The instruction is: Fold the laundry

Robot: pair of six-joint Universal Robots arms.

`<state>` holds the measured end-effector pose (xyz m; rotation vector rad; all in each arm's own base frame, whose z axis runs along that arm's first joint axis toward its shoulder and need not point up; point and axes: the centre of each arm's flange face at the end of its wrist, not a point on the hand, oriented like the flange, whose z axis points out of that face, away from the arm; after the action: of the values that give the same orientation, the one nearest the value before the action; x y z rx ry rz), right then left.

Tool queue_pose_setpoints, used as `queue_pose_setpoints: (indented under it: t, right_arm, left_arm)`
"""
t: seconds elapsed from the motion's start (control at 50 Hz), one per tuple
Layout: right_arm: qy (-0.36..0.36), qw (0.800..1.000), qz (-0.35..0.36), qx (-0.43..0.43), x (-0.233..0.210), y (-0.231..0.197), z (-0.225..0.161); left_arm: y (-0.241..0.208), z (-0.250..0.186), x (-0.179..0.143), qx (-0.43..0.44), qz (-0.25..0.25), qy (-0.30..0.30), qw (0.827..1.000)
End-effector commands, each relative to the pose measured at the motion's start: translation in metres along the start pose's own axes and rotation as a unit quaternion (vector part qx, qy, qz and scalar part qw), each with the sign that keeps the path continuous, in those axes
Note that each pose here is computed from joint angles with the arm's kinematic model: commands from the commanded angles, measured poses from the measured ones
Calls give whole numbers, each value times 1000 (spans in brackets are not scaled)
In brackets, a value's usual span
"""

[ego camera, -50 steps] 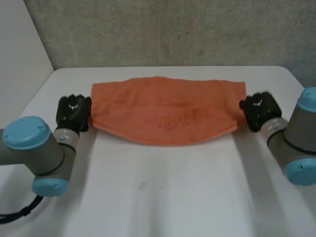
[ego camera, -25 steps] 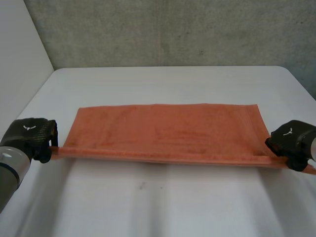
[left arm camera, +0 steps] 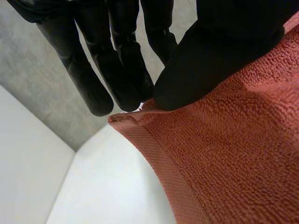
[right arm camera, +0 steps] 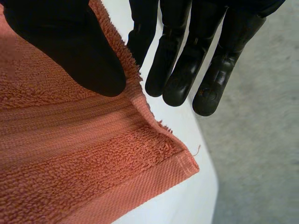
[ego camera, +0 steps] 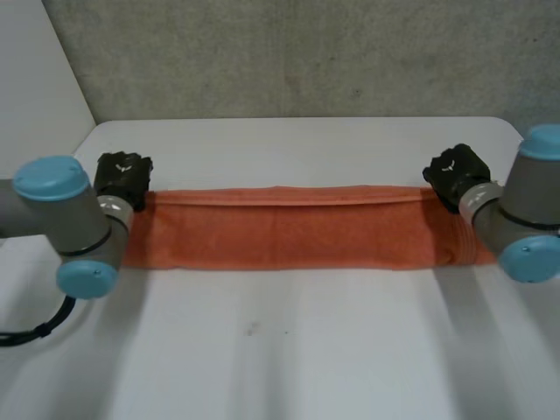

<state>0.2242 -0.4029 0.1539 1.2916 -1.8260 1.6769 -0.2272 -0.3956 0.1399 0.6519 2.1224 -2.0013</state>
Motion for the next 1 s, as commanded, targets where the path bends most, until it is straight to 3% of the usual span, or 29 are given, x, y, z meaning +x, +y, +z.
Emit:
queue_pose_setpoints:
  t: [0.02,0.16,0.32,0.46,0.54,0.7,0.8,1.0]
  right_arm:
    - [46,998,-14,29,-18,14,39]
    - [55,998,-13,27,-26,24,57]
    - [123,992,5,22,-7,17,61]
    - [174,971,146,76,48,-22,24]
    - [173,962,190,91,60,-35,4]
    - [120,968,221,26,62,-21,-44]
    - [25,966,247,-75,37,7,-69]
    - [-9,953,282,-113,16,39,-69]
  left_arm:
    - [0,27,19,63,1,-7,998]
    - [0,35,21,91,4,-17,996]
    - [-7,30,29,125,6,-16,992]
    - [-40,10,19,163,4,-25,986]
    - [-52,-2,11,167,1,-30,985]
    - [-65,-51,0,155,-2,-22,988]
    - [-56,-86,11,132,-20,6,991]
    - [-40,-108,29,101,-66,40,992]
